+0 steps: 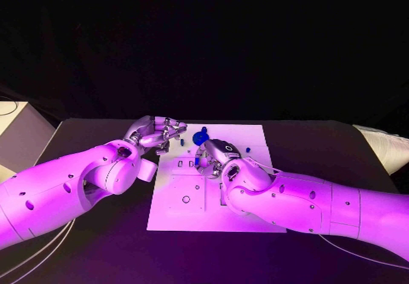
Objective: Assemble the parts on the task board
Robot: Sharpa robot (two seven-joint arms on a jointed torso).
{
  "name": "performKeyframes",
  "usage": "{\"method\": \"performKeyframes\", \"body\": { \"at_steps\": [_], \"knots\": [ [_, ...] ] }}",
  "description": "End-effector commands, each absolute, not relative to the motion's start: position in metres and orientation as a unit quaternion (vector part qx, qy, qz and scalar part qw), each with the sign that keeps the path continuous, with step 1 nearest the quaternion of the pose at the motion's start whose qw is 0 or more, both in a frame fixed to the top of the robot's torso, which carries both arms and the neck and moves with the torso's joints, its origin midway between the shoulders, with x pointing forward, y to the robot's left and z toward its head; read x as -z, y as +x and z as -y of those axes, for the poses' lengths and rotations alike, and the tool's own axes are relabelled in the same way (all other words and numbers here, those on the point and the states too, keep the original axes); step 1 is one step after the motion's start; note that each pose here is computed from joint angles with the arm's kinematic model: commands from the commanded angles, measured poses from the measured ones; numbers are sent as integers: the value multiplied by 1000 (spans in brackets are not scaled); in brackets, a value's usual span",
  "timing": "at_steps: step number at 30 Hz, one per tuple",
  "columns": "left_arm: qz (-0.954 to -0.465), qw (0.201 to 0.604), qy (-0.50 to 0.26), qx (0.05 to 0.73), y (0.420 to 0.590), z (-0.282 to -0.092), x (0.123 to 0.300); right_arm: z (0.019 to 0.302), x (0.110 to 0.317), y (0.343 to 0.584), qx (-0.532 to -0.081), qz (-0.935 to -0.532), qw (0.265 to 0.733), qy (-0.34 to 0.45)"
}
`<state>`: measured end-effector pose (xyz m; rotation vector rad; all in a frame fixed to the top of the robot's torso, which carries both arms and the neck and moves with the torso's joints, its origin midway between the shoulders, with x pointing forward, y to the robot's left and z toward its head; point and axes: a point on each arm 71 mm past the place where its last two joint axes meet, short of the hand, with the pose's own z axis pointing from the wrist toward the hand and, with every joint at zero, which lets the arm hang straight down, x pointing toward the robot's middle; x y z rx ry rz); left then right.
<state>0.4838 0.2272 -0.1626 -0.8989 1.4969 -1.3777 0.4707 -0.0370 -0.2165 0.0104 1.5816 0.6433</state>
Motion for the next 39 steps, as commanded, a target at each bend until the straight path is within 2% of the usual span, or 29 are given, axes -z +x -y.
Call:
{"method": "performKeyframes", "body": {
  "at_steps": [1, 25, 39],
  "knots": [
    [-608, 437, -355, 560, 483, -225, 162, 35, 219, 469, -284, -702, 653, -10],
    [-613, 435, -352, 558, 483, -225, 163, 36, 219, 470, -295, -698, 652, -12],
    [-617, 444, -344, 551, 484, -225, 164, 41, 214, 466, -320, -676, 664, 0]
  ]
}}
